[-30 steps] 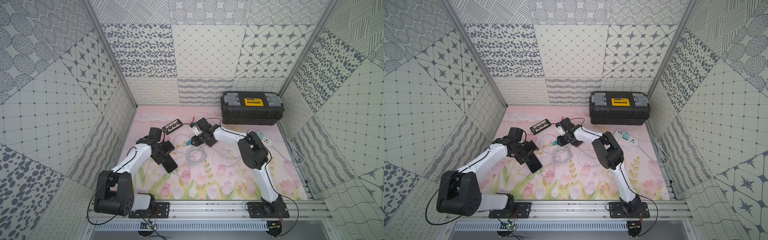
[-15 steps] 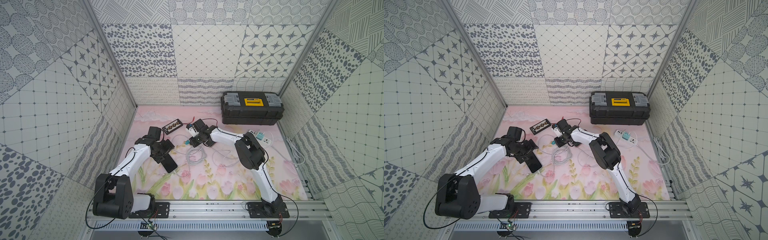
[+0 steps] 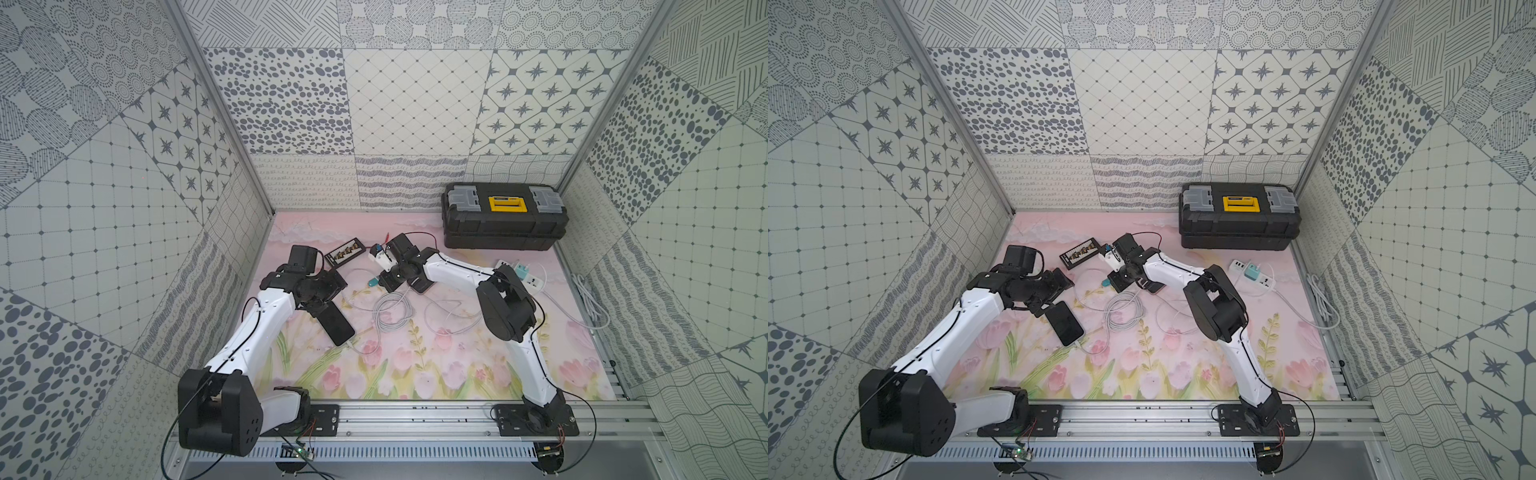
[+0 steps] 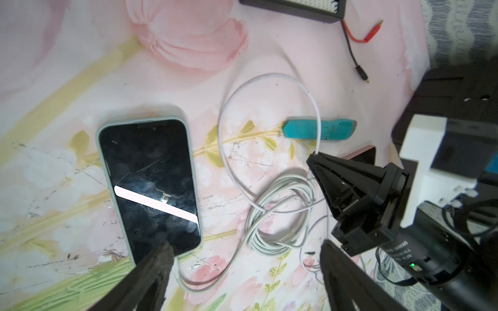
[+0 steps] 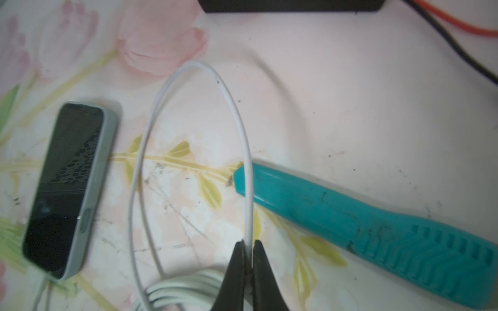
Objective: Plug the charging cable into the phone
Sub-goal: Pick up the charging cable from the center of the board.
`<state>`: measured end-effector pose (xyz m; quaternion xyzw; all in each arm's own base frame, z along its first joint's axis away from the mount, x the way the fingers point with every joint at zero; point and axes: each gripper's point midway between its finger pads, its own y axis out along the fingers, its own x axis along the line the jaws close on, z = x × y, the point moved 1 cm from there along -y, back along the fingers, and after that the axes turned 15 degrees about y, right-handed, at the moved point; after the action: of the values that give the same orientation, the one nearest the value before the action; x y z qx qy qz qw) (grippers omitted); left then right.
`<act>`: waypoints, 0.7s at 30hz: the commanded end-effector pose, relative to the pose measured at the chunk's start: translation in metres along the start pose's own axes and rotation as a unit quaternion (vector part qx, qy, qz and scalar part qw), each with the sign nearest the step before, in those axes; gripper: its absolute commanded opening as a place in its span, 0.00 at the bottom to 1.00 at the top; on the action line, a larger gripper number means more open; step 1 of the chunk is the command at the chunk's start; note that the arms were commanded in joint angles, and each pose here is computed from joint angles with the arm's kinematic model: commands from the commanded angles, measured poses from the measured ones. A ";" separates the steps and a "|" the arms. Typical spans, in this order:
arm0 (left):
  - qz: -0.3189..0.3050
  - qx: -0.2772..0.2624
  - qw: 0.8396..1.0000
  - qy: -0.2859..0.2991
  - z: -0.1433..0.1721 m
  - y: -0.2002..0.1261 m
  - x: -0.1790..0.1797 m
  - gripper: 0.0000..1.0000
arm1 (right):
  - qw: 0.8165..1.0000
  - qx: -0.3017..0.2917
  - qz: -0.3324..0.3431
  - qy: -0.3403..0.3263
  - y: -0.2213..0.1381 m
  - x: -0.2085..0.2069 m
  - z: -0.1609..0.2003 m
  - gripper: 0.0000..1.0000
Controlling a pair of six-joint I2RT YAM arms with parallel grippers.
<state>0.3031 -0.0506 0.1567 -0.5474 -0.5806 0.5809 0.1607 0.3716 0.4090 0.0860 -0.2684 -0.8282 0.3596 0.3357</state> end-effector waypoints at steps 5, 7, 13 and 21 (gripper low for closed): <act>0.110 0.008 0.981 0.162 -0.012 -0.045 -0.059 0.88 | 0.988 -0.085 -0.062 -0.110 -0.071 0.041 -0.009 0.00; 0.120 -0.004 0.968 0.221 -0.013 -0.052 -0.069 0.88 | 0.985 -0.087 -0.090 -0.119 -0.078 0.045 -0.003 0.00; 0.170 -0.068 0.868 0.462 0.010 -0.064 -0.100 0.86 | 0.977 -0.096 -0.133 -0.137 -0.100 0.053 0.010 0.00; 0.217 -0.164 0.673 0.688 0.034 -0.084 -0.123 0.85 | 0.955 -0.100 -0.188 -0.207 -0.122 0.066 0.034 0.00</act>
<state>0.2866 -0.1229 0.2504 -0.8576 -0.3762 0.2233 0.2704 0.2905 0.3656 0.1613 -0.1045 -0.9201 0.2871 0.2450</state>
